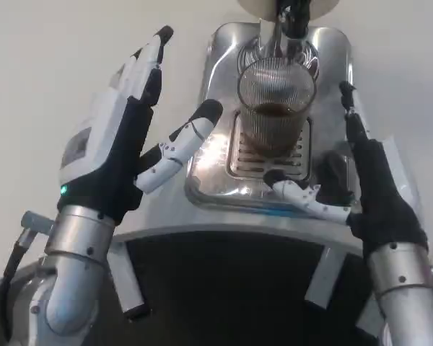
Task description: Grasp the cup under the faucet to collect the drink, then remove the cup.
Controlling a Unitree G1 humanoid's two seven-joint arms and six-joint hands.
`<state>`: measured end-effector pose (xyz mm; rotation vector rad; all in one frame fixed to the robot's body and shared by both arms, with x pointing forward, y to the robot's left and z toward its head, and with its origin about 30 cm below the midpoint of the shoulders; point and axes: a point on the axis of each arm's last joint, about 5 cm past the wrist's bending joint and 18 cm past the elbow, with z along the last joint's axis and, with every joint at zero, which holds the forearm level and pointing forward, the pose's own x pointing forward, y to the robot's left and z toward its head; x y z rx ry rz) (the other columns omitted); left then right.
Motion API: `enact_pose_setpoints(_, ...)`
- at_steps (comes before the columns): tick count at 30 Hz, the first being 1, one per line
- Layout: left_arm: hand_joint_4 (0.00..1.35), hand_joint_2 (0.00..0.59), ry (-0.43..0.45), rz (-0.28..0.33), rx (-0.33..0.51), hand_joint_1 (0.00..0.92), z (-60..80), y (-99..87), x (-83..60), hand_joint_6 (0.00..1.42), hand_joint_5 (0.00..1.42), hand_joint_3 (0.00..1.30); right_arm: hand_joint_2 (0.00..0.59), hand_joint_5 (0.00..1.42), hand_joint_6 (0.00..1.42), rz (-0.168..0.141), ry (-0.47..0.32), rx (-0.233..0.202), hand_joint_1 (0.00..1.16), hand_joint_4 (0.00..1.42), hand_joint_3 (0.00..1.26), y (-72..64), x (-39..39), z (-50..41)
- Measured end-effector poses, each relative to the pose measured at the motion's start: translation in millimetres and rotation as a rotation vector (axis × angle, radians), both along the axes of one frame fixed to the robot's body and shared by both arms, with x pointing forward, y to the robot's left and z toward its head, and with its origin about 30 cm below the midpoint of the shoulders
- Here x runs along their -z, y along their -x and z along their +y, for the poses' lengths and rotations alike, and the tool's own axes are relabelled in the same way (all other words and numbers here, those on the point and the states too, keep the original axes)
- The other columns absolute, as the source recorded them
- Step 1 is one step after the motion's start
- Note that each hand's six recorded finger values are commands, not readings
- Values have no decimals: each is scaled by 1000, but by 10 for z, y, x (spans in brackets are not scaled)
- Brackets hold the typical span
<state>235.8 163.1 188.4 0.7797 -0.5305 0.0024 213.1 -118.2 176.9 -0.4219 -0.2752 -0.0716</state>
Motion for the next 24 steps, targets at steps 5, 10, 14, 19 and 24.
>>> enact_pose_setpoints(5,0,204,1,4,-1,0,4,5,9,0,0,0,223,14,130,-10,2,-7,974,0,4,-25,-23,11)
enact_pose_setpoints(10,0,204,2,9,-2,0,7,11,21,0,0,0,215,24,129,-19,-3,7,944,1,4,-80,-40,23)
enact_pose_setpoints(14,0,204,2,14,-4,0,11,18,33,0,0,0,235,25,129,-2,-20,2,941,1,13,-120,-18,48)
enact_pose_setpoints(19,0,206,2,14,-5,0,13,19,33,0,0,0,255,25,141,-5,-28,-17,937,10,14,-152,-31,89)
enact_pose_setpoints(24,0,208,3,13,-6,0,15,23,32,0,0,0,267,25,143,0,-37,-18,919,11,14,-176,-16,121)
